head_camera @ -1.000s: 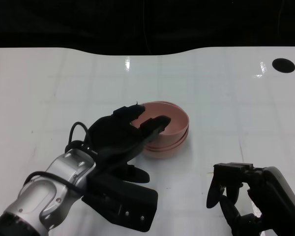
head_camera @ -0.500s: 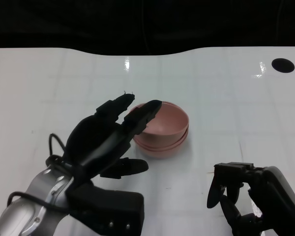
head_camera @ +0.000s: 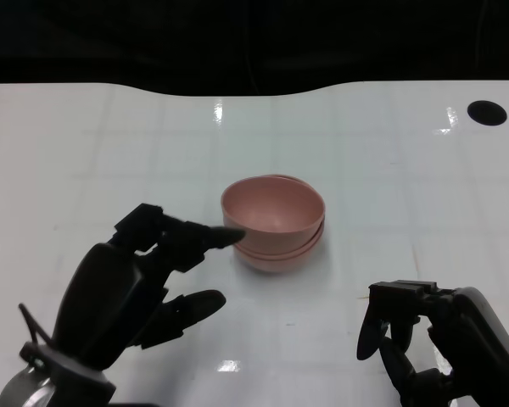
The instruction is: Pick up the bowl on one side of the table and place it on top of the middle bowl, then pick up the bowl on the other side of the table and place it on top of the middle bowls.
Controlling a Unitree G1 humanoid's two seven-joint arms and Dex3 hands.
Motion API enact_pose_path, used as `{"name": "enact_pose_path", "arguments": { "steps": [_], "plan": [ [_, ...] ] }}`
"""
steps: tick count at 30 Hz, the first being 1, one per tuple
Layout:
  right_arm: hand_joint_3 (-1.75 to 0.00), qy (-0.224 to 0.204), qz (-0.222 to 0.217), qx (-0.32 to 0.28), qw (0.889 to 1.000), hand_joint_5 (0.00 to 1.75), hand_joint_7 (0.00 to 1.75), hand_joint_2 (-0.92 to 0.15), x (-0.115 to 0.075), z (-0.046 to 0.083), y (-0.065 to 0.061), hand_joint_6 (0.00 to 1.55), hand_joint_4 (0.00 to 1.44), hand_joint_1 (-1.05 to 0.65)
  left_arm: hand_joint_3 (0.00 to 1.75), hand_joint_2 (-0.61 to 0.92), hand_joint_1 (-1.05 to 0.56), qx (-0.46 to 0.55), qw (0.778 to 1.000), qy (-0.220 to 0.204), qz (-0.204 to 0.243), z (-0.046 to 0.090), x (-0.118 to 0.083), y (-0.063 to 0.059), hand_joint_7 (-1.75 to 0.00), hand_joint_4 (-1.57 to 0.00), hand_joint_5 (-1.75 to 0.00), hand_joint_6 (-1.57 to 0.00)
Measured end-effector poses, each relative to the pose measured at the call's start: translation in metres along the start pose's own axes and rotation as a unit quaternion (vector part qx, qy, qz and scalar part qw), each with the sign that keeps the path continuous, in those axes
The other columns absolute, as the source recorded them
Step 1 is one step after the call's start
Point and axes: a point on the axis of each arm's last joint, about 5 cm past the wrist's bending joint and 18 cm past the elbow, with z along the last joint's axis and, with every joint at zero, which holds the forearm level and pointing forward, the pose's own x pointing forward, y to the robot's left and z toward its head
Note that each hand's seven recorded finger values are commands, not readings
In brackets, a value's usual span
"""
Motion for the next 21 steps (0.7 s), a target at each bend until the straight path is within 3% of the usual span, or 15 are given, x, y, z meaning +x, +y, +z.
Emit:
{"name": "enact_pose_path", "arguments": {
  "steps": [2,3,6,9,14,21],
  "plan": [
    [-1.75,-0.002,0.000,0.000,1.000,1.75,1.45,-0.10,0.001,0.000,0.000,0.87,0.93,-0.05,0.56,0.75,-0.15,-0.023,0.999,0.009,0.020,0.000,-0.007,0.003,-0.86,-0.53,-1.28,-0.72],
    [-1.75,-0.002,0.000,0.000,1.000,1.75,1.45,-0.10,0.001,0.000,0.000,0.87,0.93,-0.05,0.83,0.61,-0.10,-0.038,0.999,0.015,0.033,0.001,-0.012,0.005,-0.89,-0.63,-1.28,-0.79],
    [-1.75,-0.003,0.000,0.000,1.000,1.75,1.46,-0.10,0.001,0.000,0.000,0.87,0.93,-0.06,1.21,0.43,-0.05,-0.078,0.994,0.033,0.067,0.005,-0.026,0.009,-0.99,-0.75,-1.34,-0.86],
    [-1.75,-0.003,0.001,0.000,1.000,1.75,1.46,-0.10,0.001,0.000,0.000,0.87,0.94,-0.07,1.35,0.37,-0.02,-0.114,0.989,0.053,0.081,0.011,-0.038,0.012,-1.08,-0.82,-1.46,-0.89],
    [-1.75,-0.003,0.001,0.000,1.000,1.75,1.46,-0.10,0.001,0.000,0.000,0.87,0.94,-0.08,1.42,0.37,-0.03,-0.173,0.978,0.086,0.081,0.019,-0.050,0.016,-1.28,-0.85,-1.63,-0.88],
    [-1.74,-0.001,0.002,0.001,1.000,1.75,1.46,-0.09,0.000,-0.001,0.000,0.87,0.94,-0.07,1.49,0.34,-0.05,-0.253,0.952,0.141,0.094,0.022,-0.058,0.008,-1.52,-0.89,-1.73,-0.83]
  ]
}}
